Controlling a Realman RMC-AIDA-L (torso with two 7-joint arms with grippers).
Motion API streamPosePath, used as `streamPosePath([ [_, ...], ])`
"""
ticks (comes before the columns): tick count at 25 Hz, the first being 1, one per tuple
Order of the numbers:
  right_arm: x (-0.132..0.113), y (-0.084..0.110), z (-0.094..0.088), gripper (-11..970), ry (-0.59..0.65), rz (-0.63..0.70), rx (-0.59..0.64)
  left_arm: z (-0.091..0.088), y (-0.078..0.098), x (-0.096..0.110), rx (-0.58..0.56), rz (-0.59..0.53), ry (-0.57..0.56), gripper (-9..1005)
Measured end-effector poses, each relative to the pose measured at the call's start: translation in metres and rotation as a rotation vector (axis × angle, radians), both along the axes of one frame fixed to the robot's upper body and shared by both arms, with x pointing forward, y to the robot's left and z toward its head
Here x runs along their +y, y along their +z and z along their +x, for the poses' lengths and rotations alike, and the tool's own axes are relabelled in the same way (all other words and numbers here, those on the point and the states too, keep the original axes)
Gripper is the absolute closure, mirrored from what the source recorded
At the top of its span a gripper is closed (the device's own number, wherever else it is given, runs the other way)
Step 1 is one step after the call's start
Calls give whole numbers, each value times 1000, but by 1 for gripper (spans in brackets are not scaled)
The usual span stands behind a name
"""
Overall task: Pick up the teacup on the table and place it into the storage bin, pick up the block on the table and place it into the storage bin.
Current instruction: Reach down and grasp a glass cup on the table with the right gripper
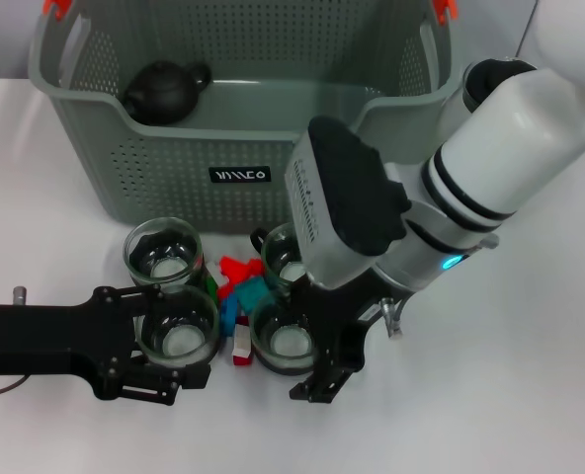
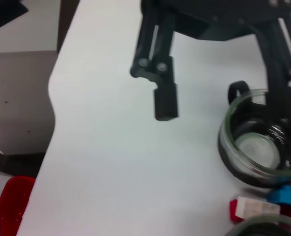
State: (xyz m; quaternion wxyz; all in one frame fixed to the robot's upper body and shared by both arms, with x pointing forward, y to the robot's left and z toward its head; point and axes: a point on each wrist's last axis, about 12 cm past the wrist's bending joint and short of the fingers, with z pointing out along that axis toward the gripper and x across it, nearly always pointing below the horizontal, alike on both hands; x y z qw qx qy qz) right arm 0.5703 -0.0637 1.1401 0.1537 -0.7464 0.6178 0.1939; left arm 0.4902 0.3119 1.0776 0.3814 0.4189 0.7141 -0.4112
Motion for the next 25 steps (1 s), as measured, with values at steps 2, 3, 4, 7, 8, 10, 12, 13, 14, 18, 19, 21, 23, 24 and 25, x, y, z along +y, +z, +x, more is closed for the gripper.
streamPosePath([
  [2, 2, -1, -1, 34, 8, -2, -4, 0, 0, 0, 0, 0, 1, 63],
  [3, 3, -2, -2, 34, 11, -3, -7, 0, 0, 0, 0, 0, 1, 63],
  [4, 3, -2, -2, 34, 13, -4, -9, 0, 0, 0, 0, 0, 2, 63],
  [7, 5, -5, -4, 34, 19, -2, -15, 0, 0, 0, -1, 0, 2, 63],
  [8, 6, -6, -4, 34, 20, -1, -18, 0, 0, 1, 1, 0, 3, 63],
  [10, 7, -7, -5, 34, 23, 0, -22, -2, -1, 1, 2, 1, 6, 63],
  [12, 8, -8, -6, 34, 24, -1, -27, -2, -2, 2, 3, 1, 7, 63],
  [13, 8, -8, -6, 34, 24, -1, -28, -3, -2, 2, 3, 1, 8, 63],
  [14, 8, -9, -5, 34, 23, -2, -31, -3, -2, 2, 4, 1, 8, 63],
  [18, 9, -13, -6, 34, 23, -10, -39, -3, -2, 2, 8, 0, 11, 63],
  [19, 9, -14, -7, 34, 22, -12, -42, -4, -2, 2, 8, 0, 11, 63],
  [21, 10, -16, -8, 34, 23, -18, -46, -4, -2, 2, 8, 0, 11, 63],
  [23, 11, -19, -10, 34, 23, -25, -47, -4, -2, 2, 8, -1, 11, 63],
  [24, 11, -20, -10, 35, 23, -28, -46, -4, -2, 2, 8, -1, 11, 63],
  [25, 11, -20, -10, 35, 22, -31, -44, -4, -3, 2, 9, -1, 11, 63],
])
